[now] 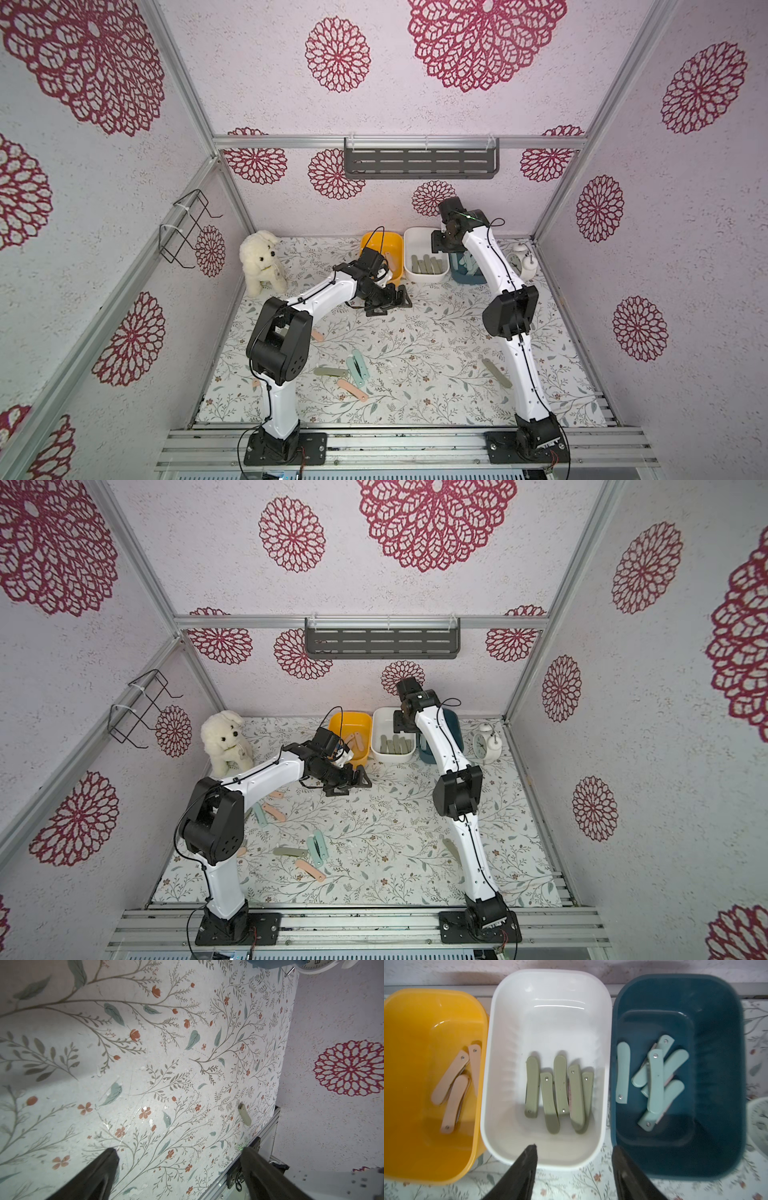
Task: Place the fruit knives into the storage box by color
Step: Pick up the fruit knife from the center of the board.
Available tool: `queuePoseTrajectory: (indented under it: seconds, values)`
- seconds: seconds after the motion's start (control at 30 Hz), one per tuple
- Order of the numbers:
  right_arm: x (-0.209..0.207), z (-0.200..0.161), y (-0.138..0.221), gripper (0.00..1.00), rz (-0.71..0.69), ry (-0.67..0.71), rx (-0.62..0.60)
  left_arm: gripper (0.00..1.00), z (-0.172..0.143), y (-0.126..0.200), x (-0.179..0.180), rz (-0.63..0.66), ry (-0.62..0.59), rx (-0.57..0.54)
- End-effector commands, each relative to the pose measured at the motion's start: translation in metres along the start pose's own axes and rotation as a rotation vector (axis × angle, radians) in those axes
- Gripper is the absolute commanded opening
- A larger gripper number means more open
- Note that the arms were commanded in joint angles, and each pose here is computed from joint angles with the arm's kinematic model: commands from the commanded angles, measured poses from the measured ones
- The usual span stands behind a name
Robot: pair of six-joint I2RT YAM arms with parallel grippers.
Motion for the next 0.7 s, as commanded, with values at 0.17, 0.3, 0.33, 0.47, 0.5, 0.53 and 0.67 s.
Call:
queuePoseTrajectory:
  seconds: [0.17, 0.3, 0.33, 0.47, 0.5, 0.53, 0.67]
  values:
    - [-0.053, -0.065, 0.091, 0.64, -0.035, 0.005, -0.068, 0.97, -0.019, 0.018, -0.03, 0.033, -0.057, -0.056]
    - [-0.091, -0.138, 0.087, 0.66, -0.052, -0.07, 0.004, 0.97, -0.042, 0.013, -0.044, 0.077, -0.083, -0.018]
    - [-0.101, -0.157, 0.082, 0.66, -0.063, -0.092, 0.032, 0.97, -0.049, 0.011, -0.045, 0.085, -0.084, -0.006]
    - [-0.135, -0.226, 0.07, 0.66, -0.095, -0.189, 0.09, 0.97, -0.075, 0.0, -0.045, 0.118, -0.078, 0.044]
    - [-0.141, -0.239, 0.067, 0.66, -0.099, -0.212, 0.1, 0.97, -0.08, -0.002, -0.047, 0.122, -0.082, 0.054]
    - [-0.146, -0.249, 0.064, 0.66, -0.104, -0.232, 0.106, 0.97, -0.083, -0.002, -0.048, 0.13, -0.086, 0.058]
    - [-0.148, -0.265, 0.062, 0.74, -0.11, -0.264, 0.091, 0.97, -0.092, -0.004, -0.05, 0.147, -0.102, 0.067]
Point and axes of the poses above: each gripper's point midway between its finger pads, its own y axis back along the fingers, its own x axis along the line the jaws close on, z = x × y, the point moved 9 cm from there along y, back along the fingers, and after that the axes turned 11 degrees about -y, right-handed, at the moved point
